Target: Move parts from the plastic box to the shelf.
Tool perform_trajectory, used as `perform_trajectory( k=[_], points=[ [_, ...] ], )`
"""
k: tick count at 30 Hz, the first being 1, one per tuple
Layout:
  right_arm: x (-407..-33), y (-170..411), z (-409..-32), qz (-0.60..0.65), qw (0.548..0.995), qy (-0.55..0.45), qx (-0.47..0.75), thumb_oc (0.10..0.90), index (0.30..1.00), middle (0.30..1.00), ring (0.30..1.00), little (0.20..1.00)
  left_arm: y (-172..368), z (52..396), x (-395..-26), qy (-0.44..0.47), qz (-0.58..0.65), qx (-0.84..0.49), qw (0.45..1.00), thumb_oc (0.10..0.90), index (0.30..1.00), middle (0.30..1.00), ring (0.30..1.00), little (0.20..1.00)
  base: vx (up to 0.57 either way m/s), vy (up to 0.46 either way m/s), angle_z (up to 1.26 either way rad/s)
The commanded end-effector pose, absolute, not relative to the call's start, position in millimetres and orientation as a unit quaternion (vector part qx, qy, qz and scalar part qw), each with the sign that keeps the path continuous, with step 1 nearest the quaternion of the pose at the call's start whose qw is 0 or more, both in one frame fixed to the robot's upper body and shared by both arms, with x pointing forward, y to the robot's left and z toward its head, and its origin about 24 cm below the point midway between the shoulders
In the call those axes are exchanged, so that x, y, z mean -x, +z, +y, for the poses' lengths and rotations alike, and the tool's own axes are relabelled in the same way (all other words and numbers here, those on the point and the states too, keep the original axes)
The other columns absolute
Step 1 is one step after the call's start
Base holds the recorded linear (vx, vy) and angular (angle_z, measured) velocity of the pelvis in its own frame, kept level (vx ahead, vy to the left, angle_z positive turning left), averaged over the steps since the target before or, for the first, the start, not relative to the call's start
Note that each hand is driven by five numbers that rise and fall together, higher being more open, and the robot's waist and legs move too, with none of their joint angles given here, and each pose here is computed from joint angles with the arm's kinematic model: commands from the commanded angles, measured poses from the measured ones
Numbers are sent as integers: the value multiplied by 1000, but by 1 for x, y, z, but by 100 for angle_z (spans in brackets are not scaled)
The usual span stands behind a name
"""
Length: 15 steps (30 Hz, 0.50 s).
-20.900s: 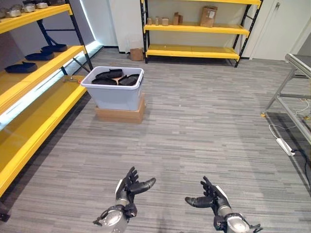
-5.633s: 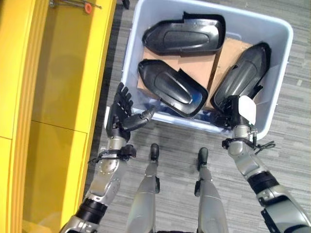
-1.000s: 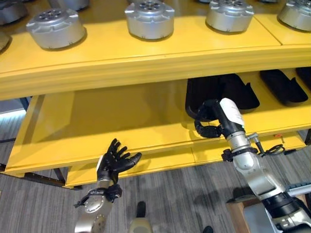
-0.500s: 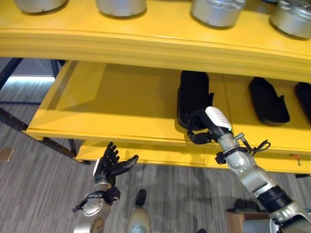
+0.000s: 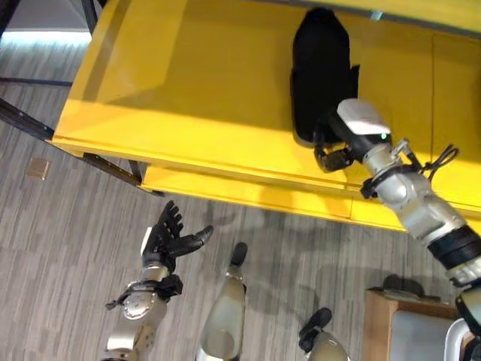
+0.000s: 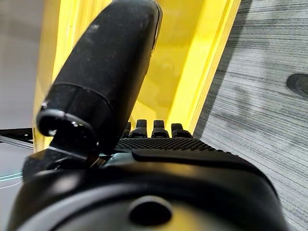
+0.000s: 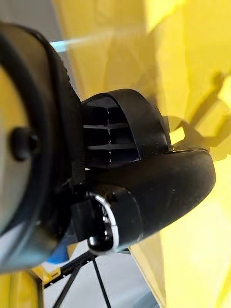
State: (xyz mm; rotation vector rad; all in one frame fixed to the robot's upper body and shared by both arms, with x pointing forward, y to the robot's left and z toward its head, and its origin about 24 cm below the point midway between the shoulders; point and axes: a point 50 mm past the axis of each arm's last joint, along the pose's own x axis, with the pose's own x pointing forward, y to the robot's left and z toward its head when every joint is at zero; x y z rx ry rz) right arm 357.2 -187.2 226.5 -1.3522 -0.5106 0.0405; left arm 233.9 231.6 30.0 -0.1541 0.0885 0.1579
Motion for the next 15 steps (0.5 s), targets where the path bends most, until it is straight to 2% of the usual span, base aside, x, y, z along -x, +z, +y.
perform_trajectory(
  k=[1, 15],
  points=[
    [-345, 284, -170, -351, 710, -13, 611, 400, 300, 300, 300, 300, 72, 236, -237, 58, -65, 64, 994, 900, 1000, 1000, 1000, 1000, -22, -28, -4],
    [-337, 294, -198, -337, 702, -42, 626, 400, 300, 300, 300, 300, 78, 235, -241, 56, -78, 62, 993, 900, 1000, 1000, 1000, 1000, 0, -3, -1]
  ],
)
